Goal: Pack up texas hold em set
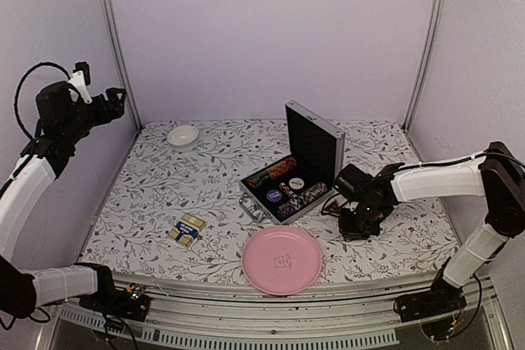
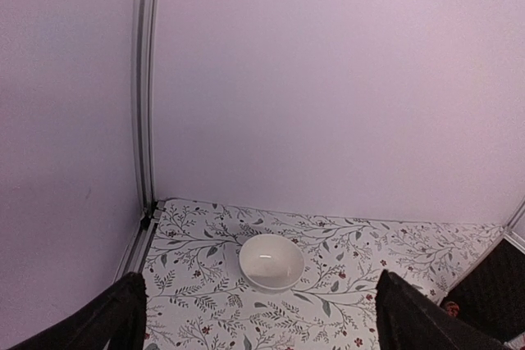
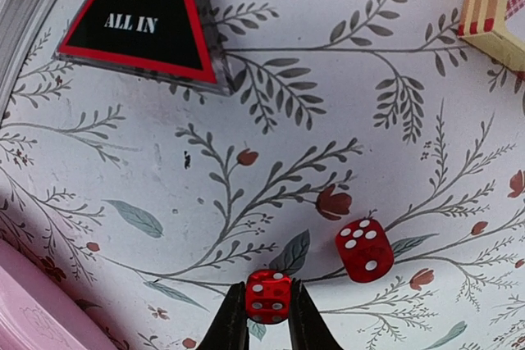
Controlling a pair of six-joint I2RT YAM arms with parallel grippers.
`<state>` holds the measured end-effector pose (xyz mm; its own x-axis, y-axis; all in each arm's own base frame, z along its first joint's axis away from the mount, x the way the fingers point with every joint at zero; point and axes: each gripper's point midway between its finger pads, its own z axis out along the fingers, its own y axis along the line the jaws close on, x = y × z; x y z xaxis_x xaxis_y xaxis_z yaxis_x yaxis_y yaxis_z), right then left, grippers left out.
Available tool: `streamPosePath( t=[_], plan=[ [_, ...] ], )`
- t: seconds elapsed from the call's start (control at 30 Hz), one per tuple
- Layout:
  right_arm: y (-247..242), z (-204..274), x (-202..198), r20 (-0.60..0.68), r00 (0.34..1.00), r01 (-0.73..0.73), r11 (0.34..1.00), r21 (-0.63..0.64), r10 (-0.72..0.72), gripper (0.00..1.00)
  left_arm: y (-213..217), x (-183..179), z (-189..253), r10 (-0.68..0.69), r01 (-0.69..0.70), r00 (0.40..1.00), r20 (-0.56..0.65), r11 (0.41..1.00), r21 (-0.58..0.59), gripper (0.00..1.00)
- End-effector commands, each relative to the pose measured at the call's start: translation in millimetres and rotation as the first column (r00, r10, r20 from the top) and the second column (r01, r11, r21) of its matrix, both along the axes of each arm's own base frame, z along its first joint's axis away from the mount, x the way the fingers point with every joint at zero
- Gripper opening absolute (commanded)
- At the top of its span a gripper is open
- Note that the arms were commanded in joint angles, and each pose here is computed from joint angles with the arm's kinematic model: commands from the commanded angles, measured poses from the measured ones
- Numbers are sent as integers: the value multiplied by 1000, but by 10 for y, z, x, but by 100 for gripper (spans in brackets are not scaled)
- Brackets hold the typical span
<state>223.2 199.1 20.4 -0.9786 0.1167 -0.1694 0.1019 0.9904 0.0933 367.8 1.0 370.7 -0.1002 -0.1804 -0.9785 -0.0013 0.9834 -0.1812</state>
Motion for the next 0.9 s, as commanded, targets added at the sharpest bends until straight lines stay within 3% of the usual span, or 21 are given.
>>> streamPosePath(
  t=[0.0, 0.23, 0.37, 0.57, 0.7, 0.87],
  plan=[
    [-5, 12, 60, 8, 1000, 0, 1000, -17, 0, 15, -1, -13, 37, -3, 3, 1000, 20, 1000, -6, 97],
    [9, 228, 107, 49, 998, -34, 999, -19, 35, 8, 6, -18, 42, -1, 1, 1000, 22, 1000, -7, 97],
    [243, 544, 103, 111, 980, -171, 985, 24, 168, 5, 9, -21, 39, 1, -1, 1000, 22, 1000, -7, 97],
    [885, 974, 42, 204, 869, -471, 880, 62, 450, 5, 2, -16, 37, -2, 3, 1000, 22, 1000, -12, 97],
    [1222, 1237, 314, 295, 808, -544, 838, 42, 510, 5, 0, -7, 21, -4, 4, 1000, 18, 1000, -12, 97],
    [1476, 1192, 775, 318, 762, -593, 805, -7, 564, 5, 6, 2, 6, -1, 1, 1000, 13, 1000, -10, 97]
  ],
)
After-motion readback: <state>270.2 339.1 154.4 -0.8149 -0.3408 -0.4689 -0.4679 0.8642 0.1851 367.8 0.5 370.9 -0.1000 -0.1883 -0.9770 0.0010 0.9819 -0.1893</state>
